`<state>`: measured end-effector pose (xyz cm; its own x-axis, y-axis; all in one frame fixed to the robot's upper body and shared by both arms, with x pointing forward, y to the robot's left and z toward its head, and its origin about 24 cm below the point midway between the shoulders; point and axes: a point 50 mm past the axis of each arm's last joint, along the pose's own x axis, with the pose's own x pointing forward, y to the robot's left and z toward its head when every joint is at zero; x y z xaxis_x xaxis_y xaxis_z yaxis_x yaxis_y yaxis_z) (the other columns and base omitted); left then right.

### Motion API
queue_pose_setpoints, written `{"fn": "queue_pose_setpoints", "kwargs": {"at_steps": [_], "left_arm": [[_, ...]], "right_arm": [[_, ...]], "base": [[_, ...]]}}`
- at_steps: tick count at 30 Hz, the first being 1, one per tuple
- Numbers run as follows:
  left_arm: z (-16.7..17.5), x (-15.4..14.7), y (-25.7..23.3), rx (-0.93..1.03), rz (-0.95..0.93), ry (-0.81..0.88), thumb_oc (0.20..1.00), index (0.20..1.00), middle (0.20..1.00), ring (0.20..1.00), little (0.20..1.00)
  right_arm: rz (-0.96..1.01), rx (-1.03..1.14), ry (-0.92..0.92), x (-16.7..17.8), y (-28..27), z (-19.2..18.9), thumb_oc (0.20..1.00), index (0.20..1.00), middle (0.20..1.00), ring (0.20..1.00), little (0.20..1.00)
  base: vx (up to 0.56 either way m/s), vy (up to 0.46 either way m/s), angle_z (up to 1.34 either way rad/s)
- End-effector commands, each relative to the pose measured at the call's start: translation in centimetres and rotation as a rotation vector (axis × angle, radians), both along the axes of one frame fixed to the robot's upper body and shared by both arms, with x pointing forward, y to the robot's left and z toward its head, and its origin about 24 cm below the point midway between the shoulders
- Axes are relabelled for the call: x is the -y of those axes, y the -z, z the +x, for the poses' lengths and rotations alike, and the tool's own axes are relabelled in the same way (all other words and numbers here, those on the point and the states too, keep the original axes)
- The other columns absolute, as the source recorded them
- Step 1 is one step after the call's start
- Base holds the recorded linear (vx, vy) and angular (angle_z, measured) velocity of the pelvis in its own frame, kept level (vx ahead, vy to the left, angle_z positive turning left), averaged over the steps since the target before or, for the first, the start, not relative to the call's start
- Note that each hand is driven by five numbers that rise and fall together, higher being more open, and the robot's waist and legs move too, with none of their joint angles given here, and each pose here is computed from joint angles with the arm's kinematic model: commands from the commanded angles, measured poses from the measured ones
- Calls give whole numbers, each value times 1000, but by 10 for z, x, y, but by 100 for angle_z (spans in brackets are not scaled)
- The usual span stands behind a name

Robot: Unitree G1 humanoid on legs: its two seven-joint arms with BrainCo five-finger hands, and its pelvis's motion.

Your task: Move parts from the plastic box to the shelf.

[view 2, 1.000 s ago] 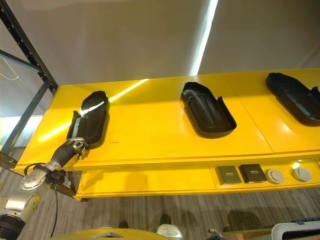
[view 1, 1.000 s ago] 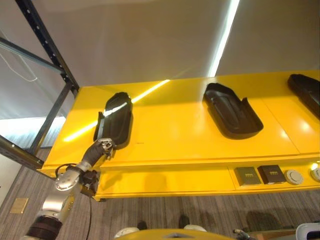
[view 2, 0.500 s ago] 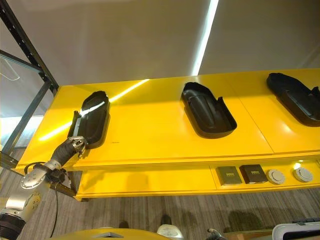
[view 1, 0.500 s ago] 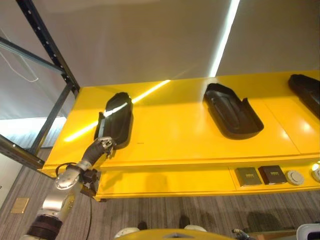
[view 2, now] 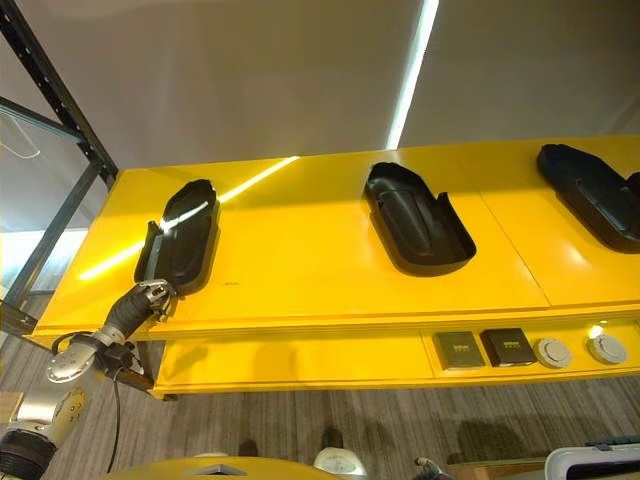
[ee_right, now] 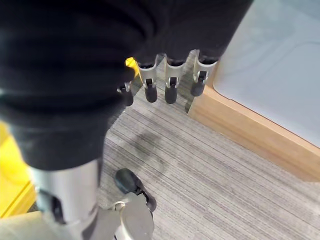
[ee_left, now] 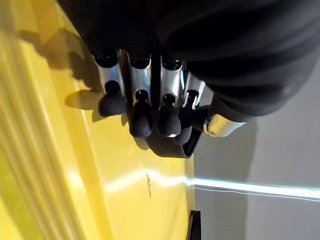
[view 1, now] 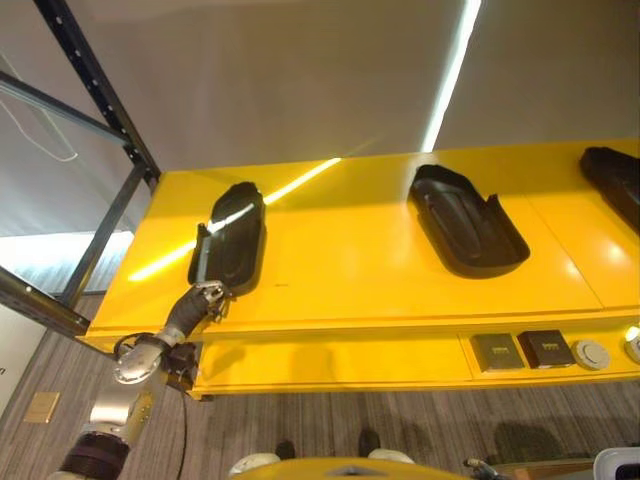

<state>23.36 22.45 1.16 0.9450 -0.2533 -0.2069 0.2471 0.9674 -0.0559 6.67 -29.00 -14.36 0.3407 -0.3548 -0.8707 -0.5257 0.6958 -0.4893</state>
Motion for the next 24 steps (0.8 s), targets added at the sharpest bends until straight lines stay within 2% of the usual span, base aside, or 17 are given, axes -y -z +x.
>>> {"fn": "queue_pose_setpoints", "kwargs": {"at_steps": [1,15,24], "left_arm": [[20,-5,-23,138,4,-51,200,200,200,200,200],[41,-6,-26,185,-2,-155,200,200,200,200,200],[45,3,-32,223,-41,-109,200,200,200,200,200]], "right_arm": [[-13,-27,-53,1,0,5,1000,1000,1000,1000,1000],[-2,-40,-81,-4,2,4,1000,1000,1000,1000,1000],[3,-41,-85,-6,3,5,1000,1000,1000,1000,1000]], "base": [[0,0,0],[6,-5,-2],[0,-1,0]]}}
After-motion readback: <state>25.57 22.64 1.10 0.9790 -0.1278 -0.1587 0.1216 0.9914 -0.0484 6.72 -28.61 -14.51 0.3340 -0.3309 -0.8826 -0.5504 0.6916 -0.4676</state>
